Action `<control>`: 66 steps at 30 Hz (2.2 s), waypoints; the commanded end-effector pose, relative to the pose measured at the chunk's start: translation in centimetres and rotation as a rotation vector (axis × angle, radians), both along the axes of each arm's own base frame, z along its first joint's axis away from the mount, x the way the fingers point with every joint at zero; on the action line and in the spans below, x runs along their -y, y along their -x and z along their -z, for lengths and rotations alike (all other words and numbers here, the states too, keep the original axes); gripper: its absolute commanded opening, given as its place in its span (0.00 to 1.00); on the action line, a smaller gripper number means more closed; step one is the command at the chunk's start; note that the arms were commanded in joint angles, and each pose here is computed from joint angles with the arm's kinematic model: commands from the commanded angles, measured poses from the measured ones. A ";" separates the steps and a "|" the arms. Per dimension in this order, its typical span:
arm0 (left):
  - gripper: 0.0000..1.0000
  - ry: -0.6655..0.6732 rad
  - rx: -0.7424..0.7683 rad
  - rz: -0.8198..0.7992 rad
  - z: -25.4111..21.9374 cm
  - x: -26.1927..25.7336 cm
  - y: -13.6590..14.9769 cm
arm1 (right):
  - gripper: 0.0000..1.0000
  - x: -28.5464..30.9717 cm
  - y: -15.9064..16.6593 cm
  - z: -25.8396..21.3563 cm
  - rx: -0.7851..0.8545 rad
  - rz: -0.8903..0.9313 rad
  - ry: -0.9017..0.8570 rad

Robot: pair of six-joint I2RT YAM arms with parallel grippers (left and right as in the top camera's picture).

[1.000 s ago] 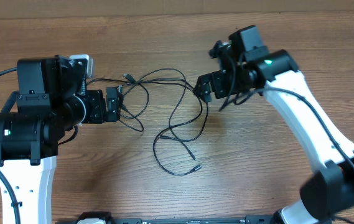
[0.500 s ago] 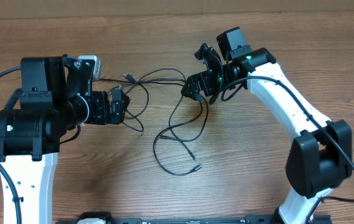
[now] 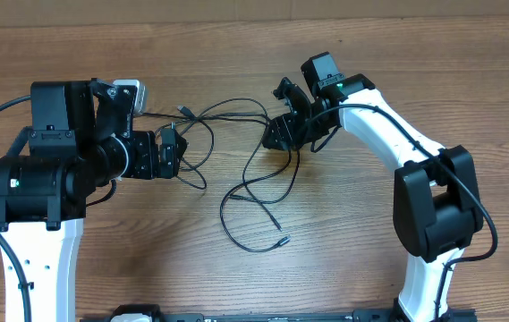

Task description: Untangle cables

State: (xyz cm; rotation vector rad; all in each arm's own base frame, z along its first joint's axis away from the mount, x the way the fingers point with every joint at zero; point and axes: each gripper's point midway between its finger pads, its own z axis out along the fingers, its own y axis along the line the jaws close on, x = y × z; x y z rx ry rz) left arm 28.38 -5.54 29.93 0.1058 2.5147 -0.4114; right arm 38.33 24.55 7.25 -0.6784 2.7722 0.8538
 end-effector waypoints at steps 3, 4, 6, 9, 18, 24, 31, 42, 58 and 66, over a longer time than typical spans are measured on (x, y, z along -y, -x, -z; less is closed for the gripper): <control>1.00 0.004 0.009 0.030 -0.2 0.4 0.0 | 0.08 -1.5 1.0 0.4 -0.018 -0.041 -0.014; 1.00 0.004 0.009 0.030 -0.2 0.4 0.0 | 0.04 -1.5 1.2 0.5 -0.025 -0.043 -0.012; 1.00 0.004 0.009 0.031 -0.2 0.4 0.0 | 0.04 -1.5 1.6 0.5 -0.041 -0.045 -0.013; 1.00 0.004 0.009 0.030 -0.2 0.4 0.0 | 0.04 -1.2 2.2 0.6 -0.073 -0.044 0.000; 1.00 0.004 0.009 0.030 -0.2 0.4 0.0 | 0.03 -0.8 1.3 -8.1 0.022 -0.028 -0.038; 1.00 0.004 0.009 0.031 -0.2 0.4 0.0 | 0.04 -1.0 0.9 -24.1 0.353 -0.033 -0.168; 1.00 0.004 0.009 0.031 -0.2 0.4 0.0 | 0.04 0.3 3.9 -40.0 0.734 -0.013 -0.337; 1.00 0.004 0.009 0.030 -0.2 0.4 0.0 | 0.04 5.5 5.2 -49.5 1.063 0.245 -0.318; 1.00 0.004 0.009 0.031 -0.2 0.4 0.0 | 0.04 18.4 2.3 -53.8 1.349 0.869 0.150; 1.00 0.004 0.008 0.031 -0.2 0.4 0.0 | 0.04 24.5 1.8 -53.3 1.356 0.979 0.372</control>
